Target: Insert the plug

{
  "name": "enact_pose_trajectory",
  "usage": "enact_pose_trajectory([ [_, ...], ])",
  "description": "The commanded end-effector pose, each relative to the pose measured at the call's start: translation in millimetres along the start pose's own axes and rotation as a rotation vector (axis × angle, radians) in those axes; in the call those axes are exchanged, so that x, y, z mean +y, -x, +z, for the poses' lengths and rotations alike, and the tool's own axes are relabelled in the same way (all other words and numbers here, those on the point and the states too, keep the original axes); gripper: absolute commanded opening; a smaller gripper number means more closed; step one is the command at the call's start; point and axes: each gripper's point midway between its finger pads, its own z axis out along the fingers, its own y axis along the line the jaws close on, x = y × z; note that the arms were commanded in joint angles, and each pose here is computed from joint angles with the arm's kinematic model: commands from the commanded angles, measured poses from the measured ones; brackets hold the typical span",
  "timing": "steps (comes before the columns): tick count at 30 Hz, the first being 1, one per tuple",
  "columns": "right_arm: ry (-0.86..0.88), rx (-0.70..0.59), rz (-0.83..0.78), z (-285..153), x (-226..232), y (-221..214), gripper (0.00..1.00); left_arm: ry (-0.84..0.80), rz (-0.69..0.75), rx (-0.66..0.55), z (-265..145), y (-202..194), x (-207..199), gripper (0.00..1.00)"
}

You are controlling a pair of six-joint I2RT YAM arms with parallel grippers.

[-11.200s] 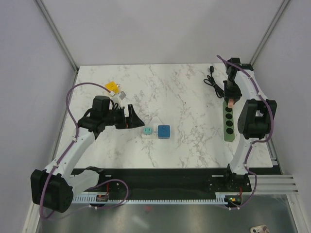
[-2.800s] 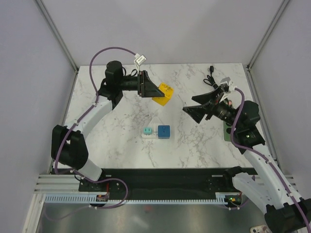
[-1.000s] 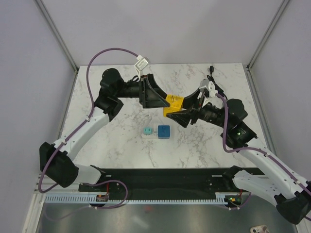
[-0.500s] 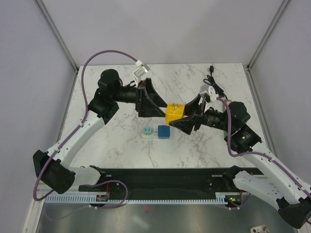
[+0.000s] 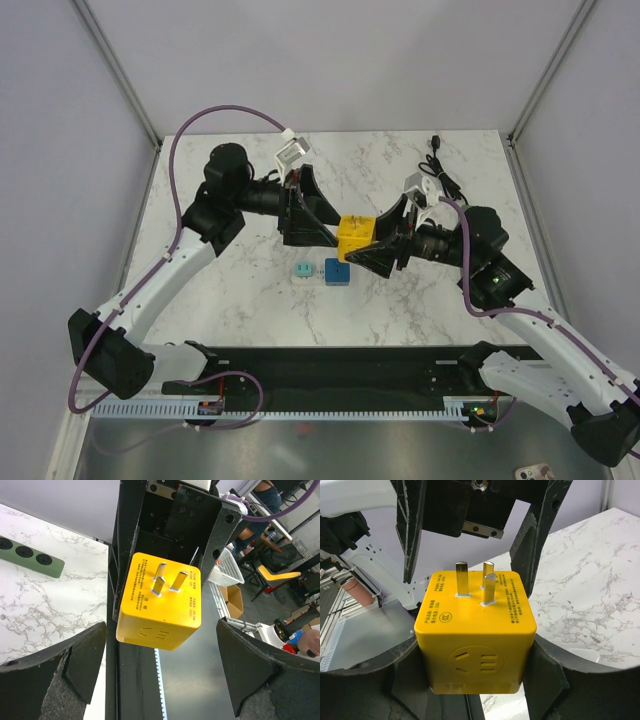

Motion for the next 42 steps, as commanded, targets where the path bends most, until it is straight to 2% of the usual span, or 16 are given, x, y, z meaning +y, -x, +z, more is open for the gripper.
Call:
enact_pose_trajectory([
  [1, 0.07, -0.05, -0.036, 1.6, 12.7, 15.6, 0.0, -0.022, 0.048, 0.014, -0.1, -4.1, -4.3, 0.96],
  [11, 0.069, -0.052, -0.011, 5.0, 9.9, 13.6, 0.0, -0.041, 0.007, 0.039, 13.5, -10.5, 2.5, 0.93],
  [15, 0.068, -0.044, 0.004, 6.9, 7.9, 11.0, 0.0, -0.064, -0.001, 0.057, 14.6, -16.0, 0.4, 0.8],
  [16, 0.067, -0.043, 0.002, 6.6, 8.0, 10.8, 0.0, -0.063, -0.001, 0.057, 14.7, -16.1, 0.9, 0.65],
  [17, 0.063, -0.044, 0.003, 6.5, 7.6, 10.8, 0.0, -0.063, -0.007, 0.057, 14.8, -16.1, 1.0, 0.53],
  [18, 0.048, -0.046, 0.007, 6.6, 4.7, 11.0, 0.0, -0.062, -0.009, 0.056, 14.7, -15.3, 0.2, 0.34],
  [20, 0.034, -0.046, 0.012, 6.4, 2.8, 10.9, 0.04, -0.059, -0.019, 0.051, 15.2, -11.9, -1.9, 0.15],
  [21, 0.021, -0.05, 0.015, 6.6, 0.7, 11.8, 0.05, -0.054, -0.021, 0.047, 15.4, -10.2, -1.9, 0.02],
  [24, 0.005, -0.044, 0.025, 6.0, -2.0, 8.8, 0.09, -0.039, -0.024, 0.03, 15.1, -4.5, -5.5, 0.02],
  [30, -0.059, -0.058, 0.021, 0.9, -8.8, 11.4, 0.28, -0.008, -0.032, 0.007, 14.3, -1.8, -6.3, 0.02],
  [35, -0.147, -0.094, -0.008, -7.6, -18.4, 18.2, 0.53, 0.038, -0.13, -0.049, 16.9, 9.5, 0.1, 0.02],
  [36, -0.186, -0.078, -0.056, -13.4, -22.8, 17.5, 0.64, 0.038, -0.146, -0.062, 17.6, 12.9, -1.3, 0.02],
  [38, -0.308, -0.095, -0.115, -23.3, -40.5, 25.2, 0.72, 0.04, -0.184, -0.114, 18.2, 23.1, -2.9, 0.02],
  [42, -0.325, -0.144, -0.219, -32.6, -34.1, 48.3, 0.83, 0.037, -0.272, -0.228, 17.6, 37.6, -3.6, 0.02],
])
